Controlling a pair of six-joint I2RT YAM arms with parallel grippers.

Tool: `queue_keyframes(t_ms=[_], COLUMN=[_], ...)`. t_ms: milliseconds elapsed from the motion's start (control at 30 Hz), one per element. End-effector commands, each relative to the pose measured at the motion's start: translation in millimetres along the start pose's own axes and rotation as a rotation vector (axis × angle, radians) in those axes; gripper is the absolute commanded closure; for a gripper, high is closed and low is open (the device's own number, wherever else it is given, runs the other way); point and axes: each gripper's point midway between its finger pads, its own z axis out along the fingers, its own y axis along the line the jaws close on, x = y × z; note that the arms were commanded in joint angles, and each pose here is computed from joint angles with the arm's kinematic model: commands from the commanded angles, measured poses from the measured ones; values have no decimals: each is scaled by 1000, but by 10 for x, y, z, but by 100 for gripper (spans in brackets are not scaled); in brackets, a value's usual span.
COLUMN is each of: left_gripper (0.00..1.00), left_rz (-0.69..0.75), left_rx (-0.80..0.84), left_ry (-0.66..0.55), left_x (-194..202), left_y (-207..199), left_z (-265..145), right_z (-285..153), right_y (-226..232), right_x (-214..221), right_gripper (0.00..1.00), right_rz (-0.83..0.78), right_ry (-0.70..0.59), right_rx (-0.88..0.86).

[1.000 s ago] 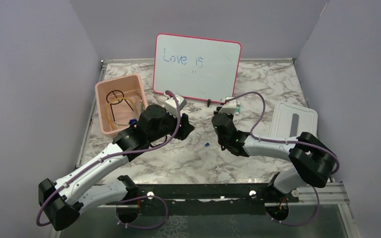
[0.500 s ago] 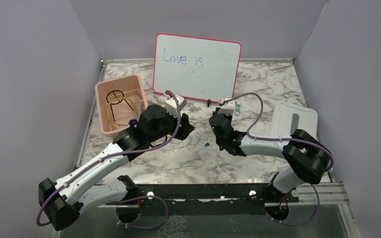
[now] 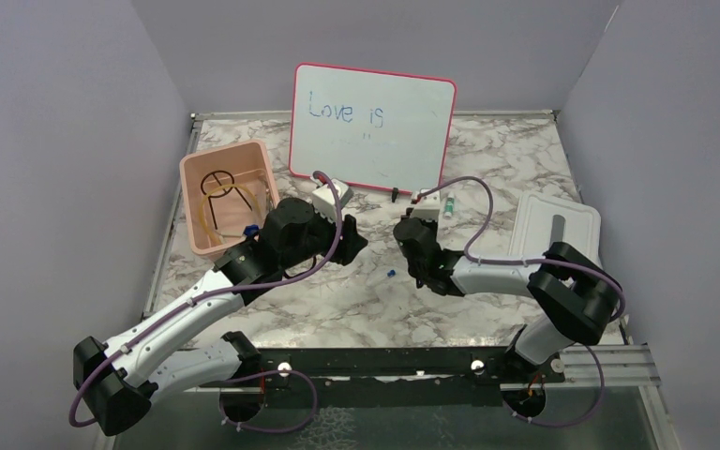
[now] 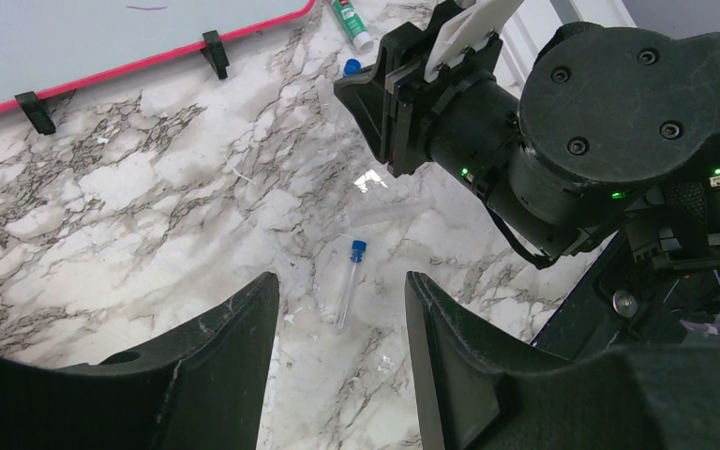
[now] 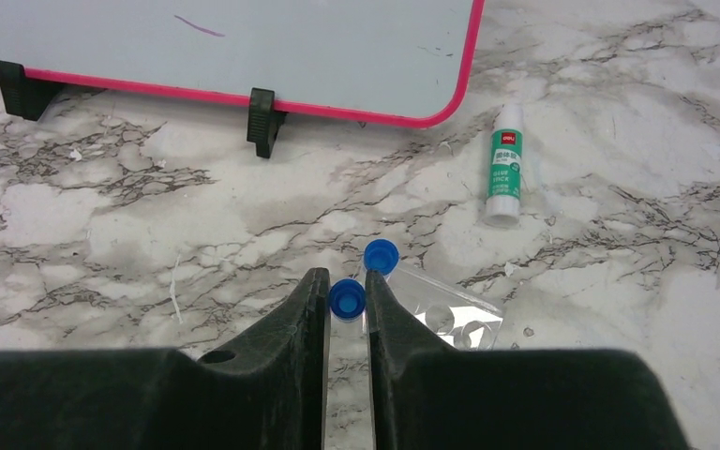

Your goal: Organize the chemistry lab equipment

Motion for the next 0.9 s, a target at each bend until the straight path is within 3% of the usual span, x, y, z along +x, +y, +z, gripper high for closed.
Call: queue_keyframes(t_ms=[0,233,367,567,667,867], left_gripper=[45,45,45,42,31,27], left_rz=[8,8,7,0,-12,-19], left_rx=[-9,-11,-14,-18,-36,-25], left_ry=[-14,-16,-14,-6,-3,44], left_x=[-9,-13,-9,9,32,181], left_y=[15,18,25,30,63,66], left_z=[11,8,11,32,51,159], right_z=[-5,2,-49,-193,-278,-469], right_y=[22,23,-25,-115,-143,-204], right_x=[71,146,34,-220,-335,-384], right_gripper=[78,66,52,40,38,38], right_rz=[-2,22,69,146,176,207], right_ry=[5,34,32,32,48,134], right_rx=[-15,2,22,31,17,-43])
